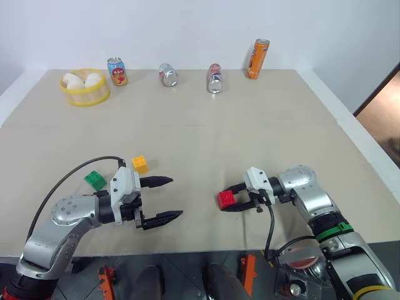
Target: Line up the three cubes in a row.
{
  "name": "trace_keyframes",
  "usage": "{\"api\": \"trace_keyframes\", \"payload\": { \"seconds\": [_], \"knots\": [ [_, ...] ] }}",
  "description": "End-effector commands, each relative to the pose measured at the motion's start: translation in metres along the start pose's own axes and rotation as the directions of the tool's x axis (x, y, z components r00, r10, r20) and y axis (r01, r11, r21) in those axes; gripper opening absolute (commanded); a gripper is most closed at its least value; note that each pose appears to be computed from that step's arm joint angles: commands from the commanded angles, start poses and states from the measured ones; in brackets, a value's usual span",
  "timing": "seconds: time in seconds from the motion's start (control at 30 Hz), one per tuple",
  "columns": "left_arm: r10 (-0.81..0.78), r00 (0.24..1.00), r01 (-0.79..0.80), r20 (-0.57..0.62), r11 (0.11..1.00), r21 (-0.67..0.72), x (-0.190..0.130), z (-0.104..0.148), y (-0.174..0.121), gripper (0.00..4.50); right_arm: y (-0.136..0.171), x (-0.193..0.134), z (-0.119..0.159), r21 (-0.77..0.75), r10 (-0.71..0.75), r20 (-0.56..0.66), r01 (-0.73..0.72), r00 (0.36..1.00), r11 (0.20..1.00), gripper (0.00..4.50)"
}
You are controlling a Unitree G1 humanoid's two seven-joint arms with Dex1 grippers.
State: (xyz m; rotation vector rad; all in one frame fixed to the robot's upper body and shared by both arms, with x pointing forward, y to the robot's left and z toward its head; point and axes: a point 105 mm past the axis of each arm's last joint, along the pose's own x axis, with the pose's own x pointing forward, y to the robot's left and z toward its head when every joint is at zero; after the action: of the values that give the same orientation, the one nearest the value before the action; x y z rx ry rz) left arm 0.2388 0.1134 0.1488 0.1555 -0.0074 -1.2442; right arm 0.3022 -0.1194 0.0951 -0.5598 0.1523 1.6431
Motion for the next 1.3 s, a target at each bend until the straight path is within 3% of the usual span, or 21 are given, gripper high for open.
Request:
{"api": "trace_keyframes", "payload": {
  "seconds": [0.03, 0.27, 0.4, 0.5, 0.67, 1.0, 1.3],
  "knots": [
    [-0.004, 1.000, 0.003, 0.016, 0.999, 0.038, -0.003, 0.011, -0.003, 4.50, 0.001, -0.002, 0.000, -0.021, 0.037, -0.019, -0.037, 0.999, 0.999, 2.07],
    [0.117, 0.992, -0.118, 0.039, 0.993, 0.024, -0.015, 0.017, 0.010, 4.50, -0.003, -0.012, 0.024, -0.009, 0.011, 0.075, -0.010, 0.997, 1.000, 4.42],
    [0.256, 0.965, -0.257, 0.054, 0.967, -0.003, -0.041, 0.029, 0.025, 4.50, -0.001, -0.022, 0.059, -0.025, 0.011, 0.159, -0.007, 0.987, 1.000, 4.47],
    [0.435, 0.900, -0.435, 0.040, 0.900, 0.005, -0.083, 0.037, 0.047, 4.50, -0.011, -0.025, 0.100, -0.041, -0.041, 0.283, 0.055, 0.958, 0.998, 4.47],
    [0.595, 0.801, -0.596, -0.058, 0.803, 0.017, -0.137, 0.024, 0.067, 4.50, -0.033, -0.011, 0.138, 0.005, -0.146, 0.403, 0.157, 0.904, 0.988, 4.47],
    [0.622, 0.761, -0.636, -0.184, 0.771, -0.022, -0.177, -0.013, 0.090, 4.50, -0.031, 0.026, 0.143, 0.028, -0.132, 0.440, 0.133, 0.888, 0.991, 4.47],
    [0.513, 0.815, -0.551, -0.269, 0.830, -0.088, -0.163, -0.048, 0.107, 4.50, -0.028, 0.031, 0.142, 0.018, -0.143, 0.429, 0.150, 0.892, 0.989, 4.47]
  ]
}}
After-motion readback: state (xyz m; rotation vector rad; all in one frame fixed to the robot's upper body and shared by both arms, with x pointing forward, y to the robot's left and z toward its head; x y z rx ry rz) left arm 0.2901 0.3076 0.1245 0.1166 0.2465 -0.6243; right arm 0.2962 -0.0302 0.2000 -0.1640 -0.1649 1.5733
